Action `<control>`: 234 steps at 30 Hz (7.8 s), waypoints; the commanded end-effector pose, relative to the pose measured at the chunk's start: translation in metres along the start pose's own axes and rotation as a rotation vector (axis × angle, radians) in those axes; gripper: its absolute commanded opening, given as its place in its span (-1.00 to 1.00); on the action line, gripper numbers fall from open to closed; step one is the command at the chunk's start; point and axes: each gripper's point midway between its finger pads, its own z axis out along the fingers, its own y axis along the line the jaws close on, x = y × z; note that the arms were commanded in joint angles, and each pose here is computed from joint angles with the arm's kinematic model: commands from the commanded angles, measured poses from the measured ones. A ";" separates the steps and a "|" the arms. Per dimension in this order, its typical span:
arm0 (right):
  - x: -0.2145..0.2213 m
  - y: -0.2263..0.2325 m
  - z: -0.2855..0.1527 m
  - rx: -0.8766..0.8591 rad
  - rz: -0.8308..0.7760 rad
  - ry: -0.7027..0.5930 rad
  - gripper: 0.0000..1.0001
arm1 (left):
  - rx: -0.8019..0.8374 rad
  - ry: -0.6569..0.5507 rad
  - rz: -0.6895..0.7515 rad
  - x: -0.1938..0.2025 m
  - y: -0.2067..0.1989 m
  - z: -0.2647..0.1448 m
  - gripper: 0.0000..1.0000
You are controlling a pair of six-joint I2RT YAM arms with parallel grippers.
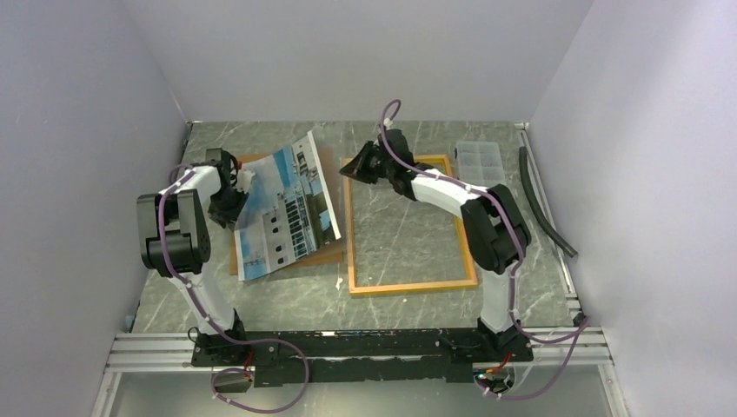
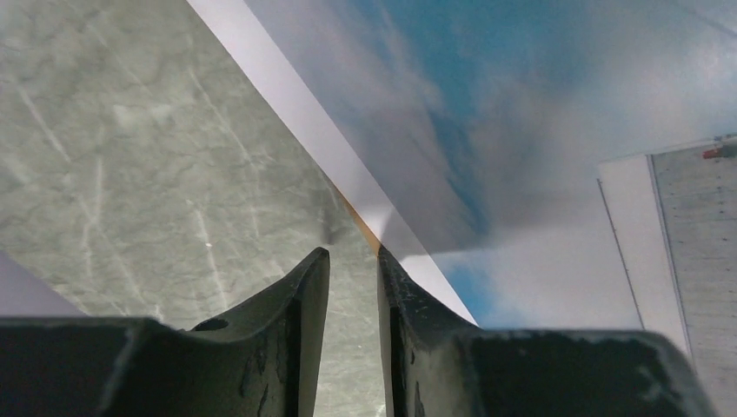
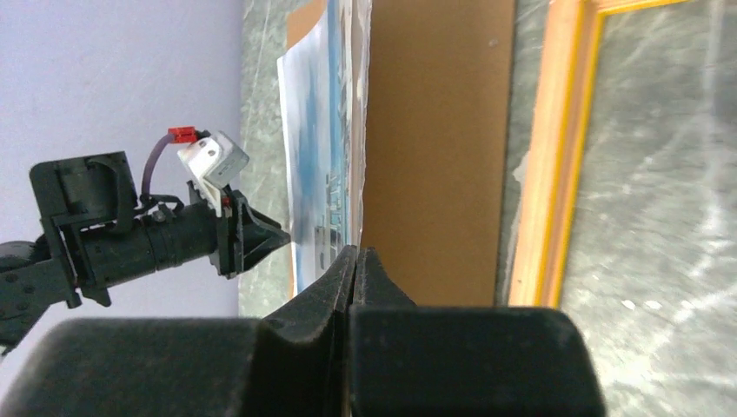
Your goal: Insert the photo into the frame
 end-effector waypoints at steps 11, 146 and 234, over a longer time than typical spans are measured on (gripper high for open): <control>-0.079 0.023 -0.129 0.054 -0.097 -0.094 -1.00 | -0.130 -0.146 0.027 -0.047 0.036 -0.043 -0.20; -0.009 -0.085 -0.292 0.296 0.088 -0.130 -1.00 | 0.258 -0.202 0.257 -0.117 -0.273 -0.014 -0.23; -0.009 -0.065 -0.207 -0.295 0.133 -0.052 -1.00 | 0.461 -0.247 0.061 -0.132 -0.184 -0.045 -0.14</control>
